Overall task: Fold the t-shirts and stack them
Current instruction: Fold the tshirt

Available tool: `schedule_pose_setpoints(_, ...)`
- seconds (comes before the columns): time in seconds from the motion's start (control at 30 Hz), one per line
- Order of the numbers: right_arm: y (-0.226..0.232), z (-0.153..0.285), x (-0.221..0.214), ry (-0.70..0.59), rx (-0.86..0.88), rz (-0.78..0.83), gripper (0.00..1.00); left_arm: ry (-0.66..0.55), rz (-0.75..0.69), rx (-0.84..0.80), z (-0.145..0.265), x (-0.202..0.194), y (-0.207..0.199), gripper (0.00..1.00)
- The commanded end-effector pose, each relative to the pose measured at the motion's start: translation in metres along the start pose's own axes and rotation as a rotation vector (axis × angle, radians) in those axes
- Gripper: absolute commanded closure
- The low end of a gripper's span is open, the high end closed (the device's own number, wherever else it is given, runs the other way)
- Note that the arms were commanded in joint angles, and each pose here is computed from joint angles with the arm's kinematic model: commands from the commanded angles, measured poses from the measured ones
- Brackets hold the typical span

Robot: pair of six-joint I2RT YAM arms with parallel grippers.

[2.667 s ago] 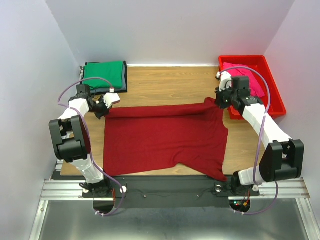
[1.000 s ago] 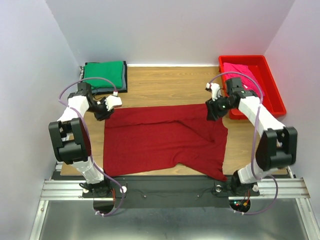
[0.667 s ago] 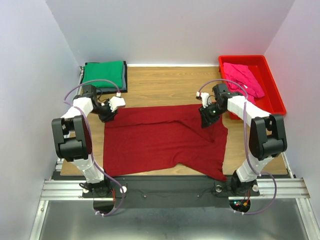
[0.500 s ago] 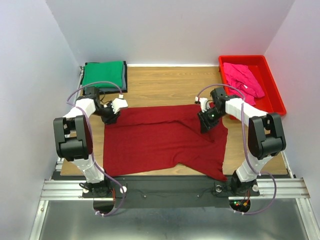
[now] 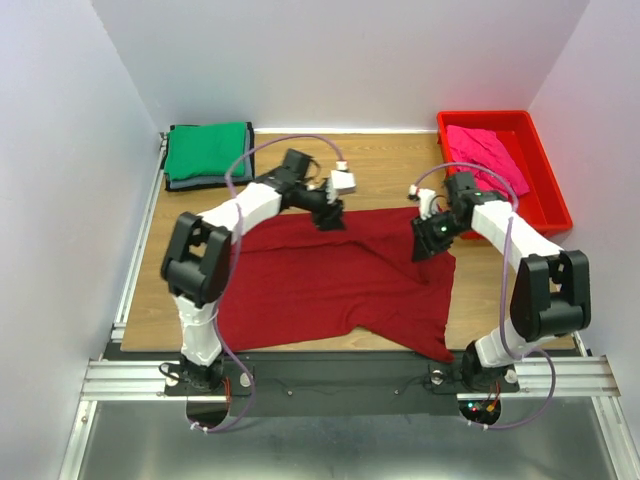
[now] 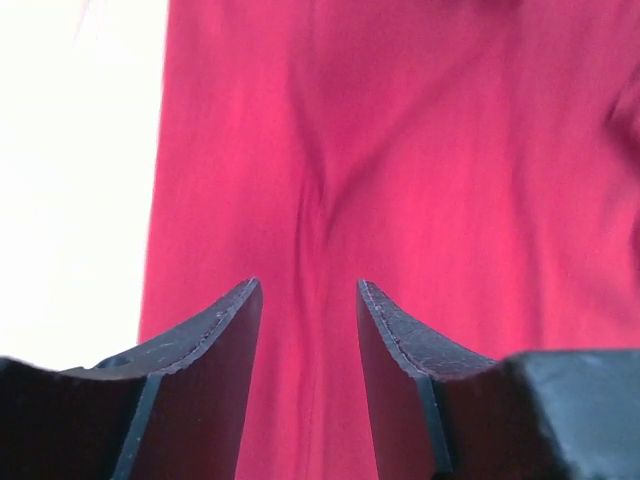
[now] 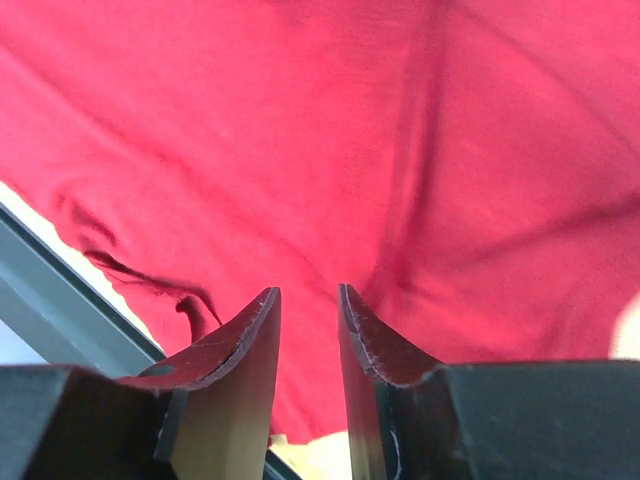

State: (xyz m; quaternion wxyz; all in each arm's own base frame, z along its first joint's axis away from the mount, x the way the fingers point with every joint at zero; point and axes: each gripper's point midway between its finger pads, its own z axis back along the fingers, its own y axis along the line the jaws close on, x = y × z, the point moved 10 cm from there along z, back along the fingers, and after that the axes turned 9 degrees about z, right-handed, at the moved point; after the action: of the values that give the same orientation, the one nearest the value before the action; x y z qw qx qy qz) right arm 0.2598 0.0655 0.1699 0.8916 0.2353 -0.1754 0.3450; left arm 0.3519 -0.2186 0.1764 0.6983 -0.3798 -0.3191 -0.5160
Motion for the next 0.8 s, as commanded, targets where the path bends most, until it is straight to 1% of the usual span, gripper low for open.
schedule_pose_setpoints(0.0,-0.017,0.032,-0.001,-0.089,-0.028,-0.110,0.61,-0.139,0.081,-0.041,-0.045,0.045,-0.004,0.46)
schedule_pose_setpoints(0.03,-0.022,0.033,-0.001,-0.087,-0.041,-0.135,0.61,-0.131,0.134,-0.043,-0.059,0.042,-0.002,0.46)
schedule_pose_setpoints(0.1,-0.031,0.040,-0.001,-0.086,-0.086,-0.168,0.60,-0.160,0.116,-0.050,-0.076,0.058,-0.003,0.46)
schedule_pose_setpoints(0.13,-0.032,0.041,-0.001,-0.088,-0.097,-0.172,0.60,-0.147,0.137,-0.054,-0.088,0.053,0.002,0.47)
schedule_pose_setpoints(0.17,-0.034,0.040,0.000,-0.085,-0.102,-0.180,0.60,-0.164,0.142,-0.051,-0.093,0.062,0.003,0.47)
schedule_pose_setpoints(0.2,-0.037,0.041,0.003,-0.095,-0.116,-0.193,0.60,-0.168,0.144,-0.058,-0.105,0.061,0.003,0.47)
schedule_pose_setpoints(0.27,-0.044,0.038,0.008,-0.106,-0.143,-0.219,0.63,-0.193,0.146,-0.064,-0.114,0.071,0.004,0.48)
schedule_pose_setpoints(0.3,-0.047,0.036,0.010,-0.108,-0.154,-0.227,0.63,-0.181,0.163,-0.075,-0.126,0.067,0.004,0.48)
schedule_pose_setpoints(0.37,-0.052,0.034,0.013,-0.114,-0.178,-0.234,0.64,-0.188,0.164,-0.086,-0.134,0.072,0.004,0.50)
schedule_pose_setpoints(0.53,-0.069,0.028,0.023,-0.114,-0.219,-0.258,0.66,-0.152,0.193,-0.099,-0.157,0.058,0.002,0.50)
schedule_pose_setpoints(0.77,-0.073,0.028,0.025,-0.113,-0.232,-0.252,0.66,-0.090,0.216,-0.064,-0.170,0.031,0.006,0.50)
